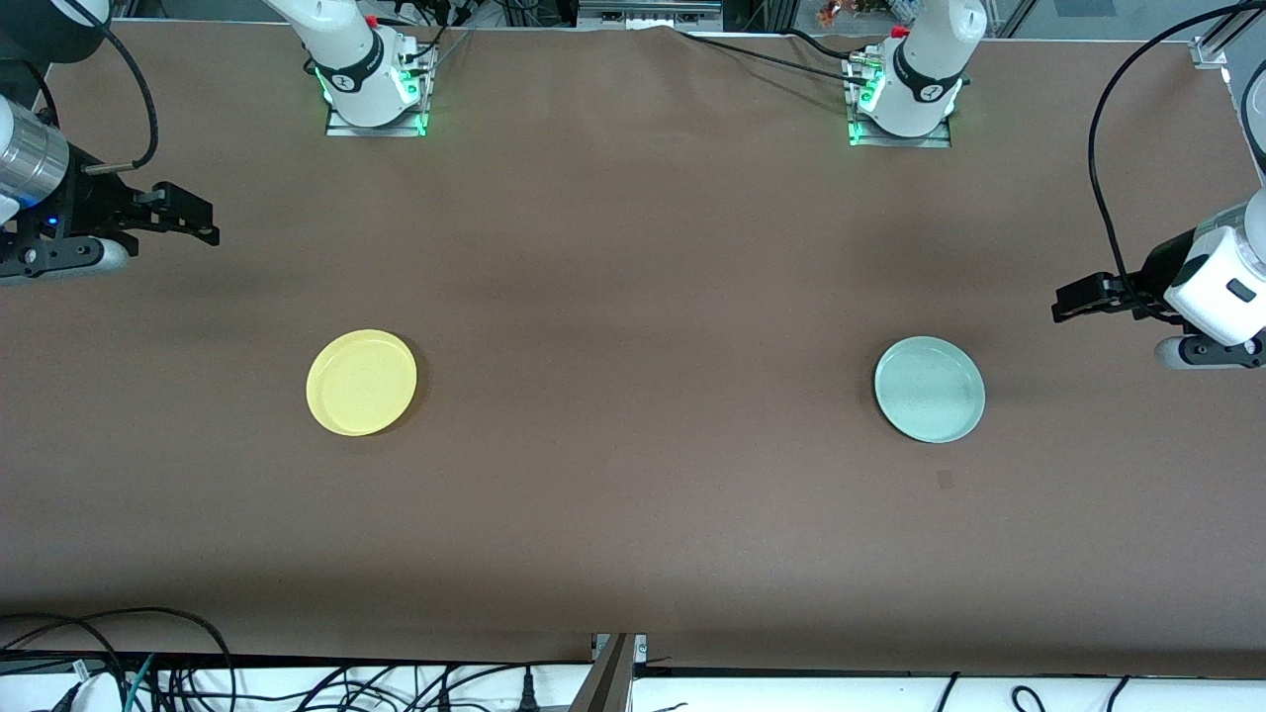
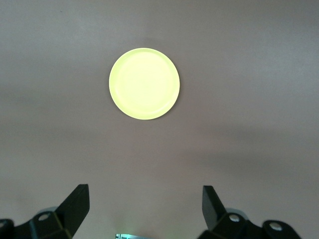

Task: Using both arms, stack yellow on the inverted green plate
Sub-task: 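Move the left gripper toward the rim of the green plate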

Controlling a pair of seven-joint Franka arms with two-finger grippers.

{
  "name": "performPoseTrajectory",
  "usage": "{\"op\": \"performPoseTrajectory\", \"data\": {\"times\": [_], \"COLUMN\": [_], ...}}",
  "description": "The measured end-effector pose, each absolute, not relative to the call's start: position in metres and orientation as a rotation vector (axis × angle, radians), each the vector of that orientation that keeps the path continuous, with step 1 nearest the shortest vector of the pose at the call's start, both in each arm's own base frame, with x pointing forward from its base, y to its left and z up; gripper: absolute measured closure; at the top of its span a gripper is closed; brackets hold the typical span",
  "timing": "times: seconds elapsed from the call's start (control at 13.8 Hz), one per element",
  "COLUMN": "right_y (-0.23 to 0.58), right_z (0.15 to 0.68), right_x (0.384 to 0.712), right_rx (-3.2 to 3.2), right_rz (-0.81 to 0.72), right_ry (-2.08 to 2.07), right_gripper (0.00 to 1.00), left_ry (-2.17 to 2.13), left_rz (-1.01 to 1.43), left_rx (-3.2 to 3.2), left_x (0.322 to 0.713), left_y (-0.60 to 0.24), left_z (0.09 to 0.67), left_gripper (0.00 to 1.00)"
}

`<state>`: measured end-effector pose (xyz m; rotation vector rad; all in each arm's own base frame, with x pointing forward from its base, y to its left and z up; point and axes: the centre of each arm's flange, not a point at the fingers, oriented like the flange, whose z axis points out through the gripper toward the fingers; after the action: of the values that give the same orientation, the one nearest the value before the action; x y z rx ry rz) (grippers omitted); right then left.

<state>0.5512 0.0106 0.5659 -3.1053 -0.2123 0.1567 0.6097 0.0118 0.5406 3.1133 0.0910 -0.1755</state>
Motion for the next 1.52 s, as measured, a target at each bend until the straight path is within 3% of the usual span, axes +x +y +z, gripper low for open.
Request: {"op": "performPoseTrajectory", "data": {"times": [0.87, 1.09, 1.52], "right_y": [0.007, 0.007, -0.002], "right_z": [0.567, 0.568, 0.573], "right_x": [0.551, 0.552, 0.553], "right_rx": [-3.107, -3.107, -3.137], "right_rz": [0.152, 0.150, 0.136], "right_ry": [-0.204, -0.203, -0.192], "right_gripper": [0.00, 0.00, 0.00], "left_ry": [0.099, 0.038, 0.067], "left_rz": [-0.214, -0.247, -0.201], "left_rx": [3.108, 3.066, 2.948], "left_x": [0.609, 0.613, 0.613], "left_y": [0.028, 0.060, 0.097], "left_z": [0.528, 0.496, 0.374], "left_gripper": [0.00, 0.00, 0.00]}}
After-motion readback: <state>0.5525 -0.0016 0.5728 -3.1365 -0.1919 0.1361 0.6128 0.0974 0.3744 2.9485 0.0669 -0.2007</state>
